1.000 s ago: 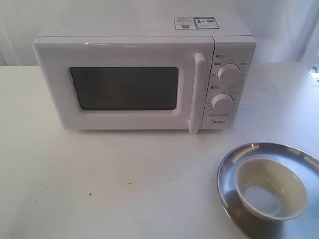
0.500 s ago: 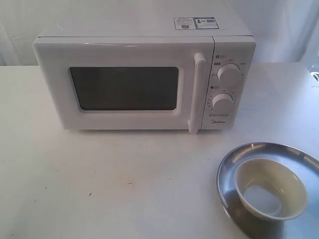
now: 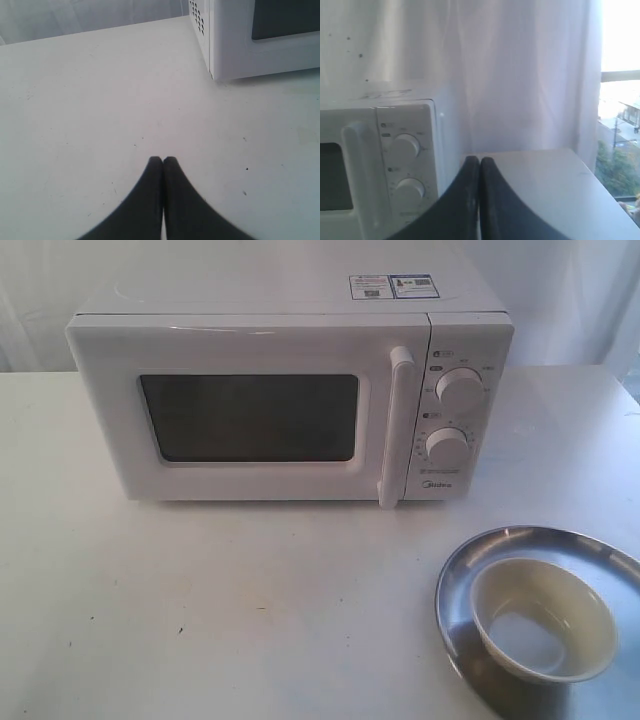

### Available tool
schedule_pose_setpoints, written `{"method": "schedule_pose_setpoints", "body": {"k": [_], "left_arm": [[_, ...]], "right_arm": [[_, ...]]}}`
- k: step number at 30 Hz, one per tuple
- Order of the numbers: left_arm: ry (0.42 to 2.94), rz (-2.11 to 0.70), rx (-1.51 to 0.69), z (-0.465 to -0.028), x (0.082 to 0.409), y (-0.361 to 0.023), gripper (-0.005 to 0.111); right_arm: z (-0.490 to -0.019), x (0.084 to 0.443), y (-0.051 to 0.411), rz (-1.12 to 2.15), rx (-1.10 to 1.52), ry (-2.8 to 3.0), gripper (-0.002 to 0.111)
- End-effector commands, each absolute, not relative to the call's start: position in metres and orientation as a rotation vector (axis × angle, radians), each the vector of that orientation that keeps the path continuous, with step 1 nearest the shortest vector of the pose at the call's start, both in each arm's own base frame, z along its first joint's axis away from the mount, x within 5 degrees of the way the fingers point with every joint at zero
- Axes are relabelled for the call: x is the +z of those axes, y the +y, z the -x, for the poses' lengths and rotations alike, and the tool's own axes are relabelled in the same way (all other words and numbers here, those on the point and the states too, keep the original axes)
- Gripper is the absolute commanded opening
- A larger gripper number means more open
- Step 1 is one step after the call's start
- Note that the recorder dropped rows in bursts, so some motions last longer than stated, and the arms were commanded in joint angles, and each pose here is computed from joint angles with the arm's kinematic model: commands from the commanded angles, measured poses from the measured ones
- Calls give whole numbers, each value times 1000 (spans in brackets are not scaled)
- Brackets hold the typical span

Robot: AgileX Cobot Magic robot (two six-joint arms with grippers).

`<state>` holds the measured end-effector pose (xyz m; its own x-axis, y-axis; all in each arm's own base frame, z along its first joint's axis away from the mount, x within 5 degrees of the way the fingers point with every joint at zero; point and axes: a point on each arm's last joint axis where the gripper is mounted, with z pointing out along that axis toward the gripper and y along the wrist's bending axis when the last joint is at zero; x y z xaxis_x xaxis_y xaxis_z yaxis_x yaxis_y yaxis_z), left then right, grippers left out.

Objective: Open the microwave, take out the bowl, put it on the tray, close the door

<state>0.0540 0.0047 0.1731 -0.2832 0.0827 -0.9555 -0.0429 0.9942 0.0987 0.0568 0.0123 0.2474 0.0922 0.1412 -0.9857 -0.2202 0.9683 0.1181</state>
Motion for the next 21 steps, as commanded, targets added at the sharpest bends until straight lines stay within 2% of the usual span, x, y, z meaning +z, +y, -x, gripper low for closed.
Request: {"method": "schedule_pose_setpoints", "body": {"k": [1, 8, 21], "left_arm": [[1850, -21, 113, -54, 174, 5, 0], [1850, -21, 113, -54, 174, 5, 0], [1850, -21, 113, -54, 174, 5, 0]], "right_arm": [[-56, 228, 10, 33, 236, 1479, 0], [-58, 213, 7, 8, 201, 1508, 0], [-58, 209, 5, 52, 125, 1535, 0]]}}
